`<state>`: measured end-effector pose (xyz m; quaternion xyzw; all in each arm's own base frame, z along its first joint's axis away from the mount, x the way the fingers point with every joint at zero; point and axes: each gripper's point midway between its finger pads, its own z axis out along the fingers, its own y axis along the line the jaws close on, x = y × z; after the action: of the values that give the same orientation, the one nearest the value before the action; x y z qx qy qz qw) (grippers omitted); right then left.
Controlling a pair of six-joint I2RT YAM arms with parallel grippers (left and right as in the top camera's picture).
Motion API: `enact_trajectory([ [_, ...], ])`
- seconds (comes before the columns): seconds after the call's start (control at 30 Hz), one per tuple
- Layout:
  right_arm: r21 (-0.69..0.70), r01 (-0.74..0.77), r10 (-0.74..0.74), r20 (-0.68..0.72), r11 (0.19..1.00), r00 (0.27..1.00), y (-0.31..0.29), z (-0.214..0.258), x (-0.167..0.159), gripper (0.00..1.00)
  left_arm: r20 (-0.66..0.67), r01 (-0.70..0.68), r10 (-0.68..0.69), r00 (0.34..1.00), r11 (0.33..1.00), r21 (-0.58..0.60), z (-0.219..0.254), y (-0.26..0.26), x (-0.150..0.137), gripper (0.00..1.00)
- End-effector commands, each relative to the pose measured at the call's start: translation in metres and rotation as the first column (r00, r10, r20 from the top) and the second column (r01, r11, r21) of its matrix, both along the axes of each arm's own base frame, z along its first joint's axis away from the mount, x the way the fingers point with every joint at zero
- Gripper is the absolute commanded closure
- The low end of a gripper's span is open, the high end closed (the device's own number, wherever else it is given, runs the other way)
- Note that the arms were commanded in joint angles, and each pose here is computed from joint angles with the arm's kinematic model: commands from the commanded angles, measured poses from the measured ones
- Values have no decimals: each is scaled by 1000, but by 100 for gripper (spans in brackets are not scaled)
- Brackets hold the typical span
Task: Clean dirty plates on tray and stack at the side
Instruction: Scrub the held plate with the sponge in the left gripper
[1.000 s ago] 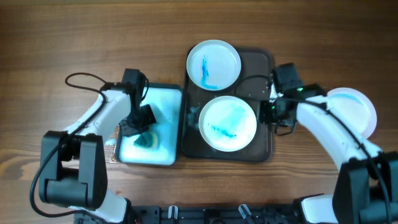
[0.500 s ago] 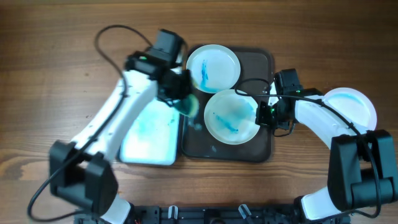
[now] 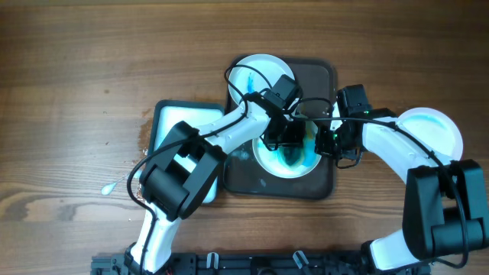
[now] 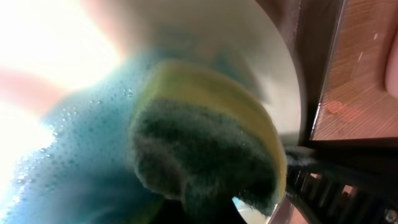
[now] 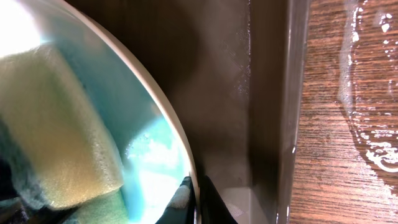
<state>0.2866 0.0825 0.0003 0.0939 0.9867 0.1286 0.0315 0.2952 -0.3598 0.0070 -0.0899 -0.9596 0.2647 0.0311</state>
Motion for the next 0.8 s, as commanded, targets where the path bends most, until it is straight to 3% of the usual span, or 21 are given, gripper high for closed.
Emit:
enact_trajectory([
  [0.0,-83,-2,-1,-28,997,1000,-15,-11,-7,96,75,-56,29,997,917,396,-39,83,13,96],
  [0.1,-83,-1,-1,-28,997,1000,-15,-11,-7,96,173,-126,15,985,750,649,-36,152,30,96],
  [0.17,-83,-1,-1,-28,997,1000,-15,-11,-7,96,209,-158,16,978,715,682,-33,166,39,96],
  [0.23,-83,-2,-1,-28,997,1000,-15,-11,-7,96,230,-190,43,972,720,667,-34,169,48,96],
  [0.27,-83,-2,-1,-27,997,1000,-15,-11,-7,96,240,-223,86,967,743,631,-35,165,53,96],
  [0.33,-83,-3,0,-27,997,1000,-15,-11,-7,96,151,-191,133,979,856,480,-39,129,47,96],
  [0.37,-83,-6,4,-27,996,1000,-15,-11,-7,96,89,-163,139,986,910,381,-38,107,40,96],
  [0.43,-84,-26,24,-24,996,999,-14,-11,-7,96,-46,-54,56,997,998,40,-18,31,17,96],
  [0.47,-84,-28,26,-24,996,999,-15,-11,-7,96,-27,-12,12,1000,1000,-11,-15,10,9,96],
  [0.63,-84,-27,25,-26,996,999,-15,-11,-8,96,18,130,-129,991,990,-62,-18,-41,-32,96],
  [0.77,-86,-29,25,-38,996,999,-15,-11,-11,96,-41,134,-134,990,991,-11,-25,-30,-46,96],
])
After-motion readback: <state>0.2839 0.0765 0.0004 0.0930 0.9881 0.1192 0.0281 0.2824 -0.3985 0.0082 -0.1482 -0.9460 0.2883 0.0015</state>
